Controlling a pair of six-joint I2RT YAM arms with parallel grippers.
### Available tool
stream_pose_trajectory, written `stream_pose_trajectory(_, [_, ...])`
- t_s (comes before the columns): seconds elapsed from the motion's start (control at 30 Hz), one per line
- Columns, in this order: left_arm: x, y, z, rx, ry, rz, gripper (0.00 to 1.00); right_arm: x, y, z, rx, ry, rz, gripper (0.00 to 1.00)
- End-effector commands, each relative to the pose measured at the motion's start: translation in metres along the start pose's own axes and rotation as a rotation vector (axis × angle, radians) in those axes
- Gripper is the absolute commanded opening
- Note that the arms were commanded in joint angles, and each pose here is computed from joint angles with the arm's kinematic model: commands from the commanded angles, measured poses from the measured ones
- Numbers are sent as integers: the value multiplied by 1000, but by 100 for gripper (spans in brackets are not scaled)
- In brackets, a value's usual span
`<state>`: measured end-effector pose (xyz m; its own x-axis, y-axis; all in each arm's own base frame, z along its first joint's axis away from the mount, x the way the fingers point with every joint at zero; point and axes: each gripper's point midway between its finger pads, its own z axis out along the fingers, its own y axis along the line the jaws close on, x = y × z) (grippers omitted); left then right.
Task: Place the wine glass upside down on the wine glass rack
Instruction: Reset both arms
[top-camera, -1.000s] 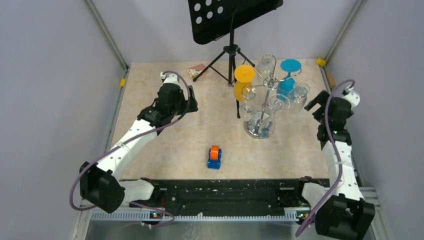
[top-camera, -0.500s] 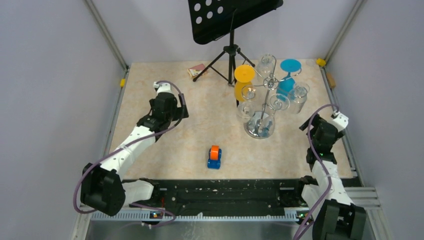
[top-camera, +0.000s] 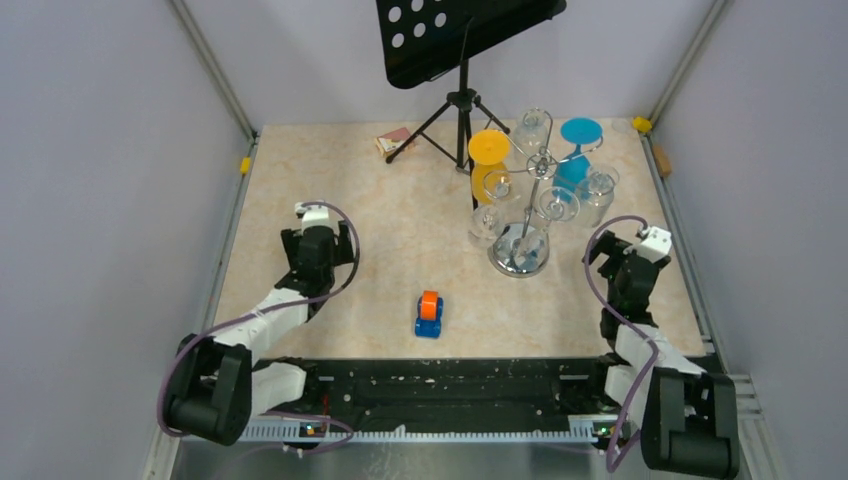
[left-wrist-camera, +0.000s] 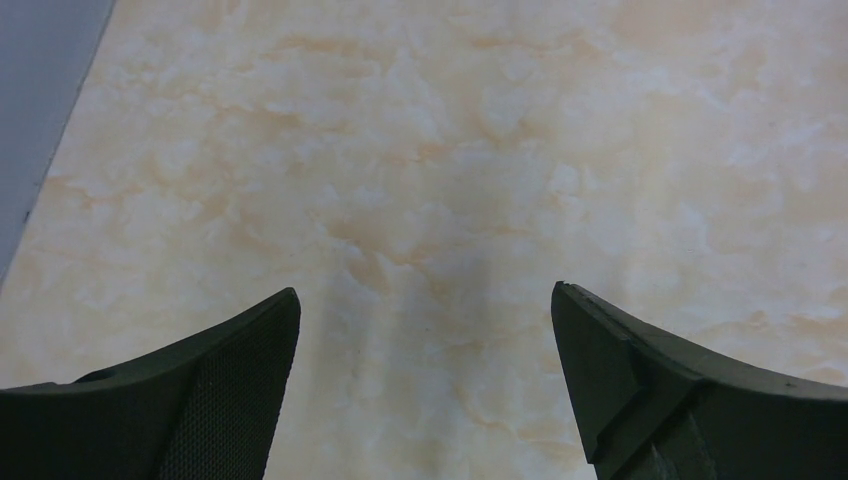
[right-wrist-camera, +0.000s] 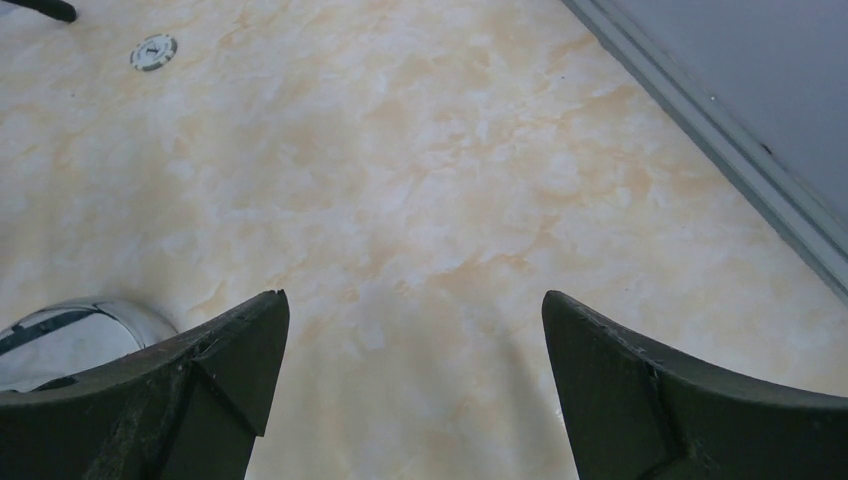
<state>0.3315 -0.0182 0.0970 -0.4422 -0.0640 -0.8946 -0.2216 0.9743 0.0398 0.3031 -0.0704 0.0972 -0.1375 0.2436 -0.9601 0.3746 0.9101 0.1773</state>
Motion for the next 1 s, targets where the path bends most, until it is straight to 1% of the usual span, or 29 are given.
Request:
stream_pose_trajectory(0.0, [-14, 23, 12, -115, -140, 25, 96, -20, 13, 7, -47, -124, -5, 99])
stream_pose_trajectory(0.07, [-12, 25, 18, -118, -152, 65, 96, -23, 15, 11, -51, -144, -2, 99])
stream_pose_trajectory(0.13, [-22, 19, 27, -94, -177, 80, 95, -27, 18, 16, -59, -167, 1, 99])
stream_pose_trajectory(0.2, [-31, 15, 40, -77, -195, 132, 94, -30, 20, 20, -52, -187, 13, 99])
stream_pose_trajectory(0.27, [-45, 18, 54, -105, -225, 105, 92, -31, 23, 26, -49, -192, 17, 99])
stream_pose_trajectory(0.37, [-46, 33, 70, -166, -211, 70, 94, -23, 29, 30, -71, -175, -10, 99])
stream_pose_trajectory(0.4, [-44, 40, 71, -178, -198, 45, 94, -24, 31, 30, -76, -181, -15, 99])
stream_pose_trajectory(0.43, [-43, 46, 72, -177, -209, -2, 94, -22, 33, 30, -84, -171, -27, 99])
stream_pose_trajectory(0.5, [-43, 50, 67, -162, -233, -49, 96, -22, 38, 29, -111, -184, -44, 99])
stream_pose_trajectory(0.57, [-44, 46, 62, -87, -266, -56, 98, -18, 46, 27, -157, -181, -75, 99])
stream_pose_trajectory(0.63, [-41, 37, 66, 10, -253, -47, 99, -13, 53, 28, -201, -182, -92, 99])
stream_pose_trajectory(0.7, [-41, 45, 69, 20, -239, -66, 99, -11, 57, 30, -223, -194, -101, 99])
stream_pose_trajectory(0.77, [-41, 46, 70, 30, -236, -70, 99, -5, 59, 33, -227, -148, -119, 99])
stream_pose_trajectory(0.8, [-41, 46, 70, 30, -236, -69, 99, -8, 60, 34, -229, -165, -115, 99])
stream_pose_trajectory(0.87, [-41, 46, 70, 31, -236, -67, 99, -6, 61, 36, -227, -148, -123, 99])
stream_pose_trajectory(0.93, [-42, 46, 67, 33, -248, -74, 99, -7, 61, 37, -220, -154, -124, 99])
stream_pose_trajectory(0.97, [-36, 46, 63, 37, -259, -81, 99, -7, 62, 37, -219, -151, -129, 99])
